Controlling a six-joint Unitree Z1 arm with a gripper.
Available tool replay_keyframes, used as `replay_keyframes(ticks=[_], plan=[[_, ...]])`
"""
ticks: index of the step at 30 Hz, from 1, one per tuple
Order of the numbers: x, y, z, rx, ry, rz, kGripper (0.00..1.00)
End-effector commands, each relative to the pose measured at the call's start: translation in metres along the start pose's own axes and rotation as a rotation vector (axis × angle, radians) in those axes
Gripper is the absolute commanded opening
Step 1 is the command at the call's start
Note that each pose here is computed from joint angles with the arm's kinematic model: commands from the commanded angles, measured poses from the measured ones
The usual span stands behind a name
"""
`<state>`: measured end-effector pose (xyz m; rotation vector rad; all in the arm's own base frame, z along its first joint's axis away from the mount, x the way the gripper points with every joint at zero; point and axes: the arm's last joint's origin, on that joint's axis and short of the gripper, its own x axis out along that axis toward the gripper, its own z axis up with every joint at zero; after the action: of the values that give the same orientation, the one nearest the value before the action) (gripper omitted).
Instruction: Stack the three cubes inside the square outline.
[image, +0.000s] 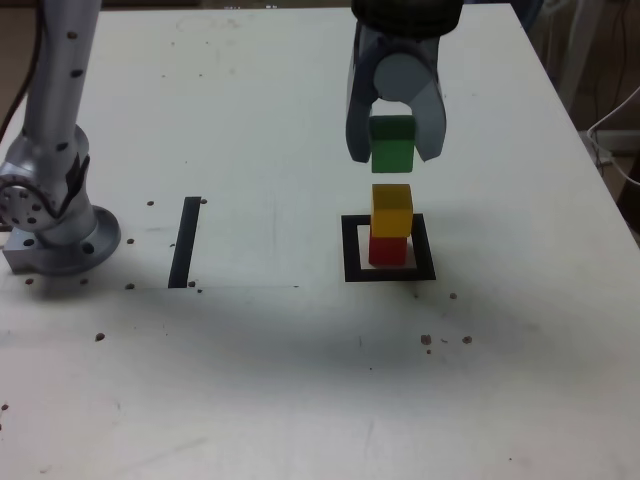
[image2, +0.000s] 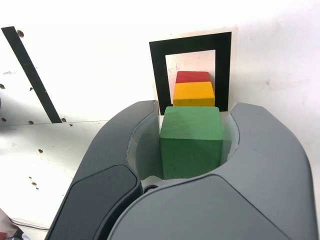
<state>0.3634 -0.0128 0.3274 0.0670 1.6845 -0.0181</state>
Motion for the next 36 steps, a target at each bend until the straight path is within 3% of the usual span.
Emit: replay_keyframes(ticks=[1, 15, 36], plan=[[0.003, 0.000, 0.001, -0.002, 0.019, 0.000, 0.26], [0.023, -0.003, 0.006, -0.023, 0.028, 0.012, 0.26], [0.017, -0.004, 0.007, -0.026, 0.019, 0.006, 0.26]])
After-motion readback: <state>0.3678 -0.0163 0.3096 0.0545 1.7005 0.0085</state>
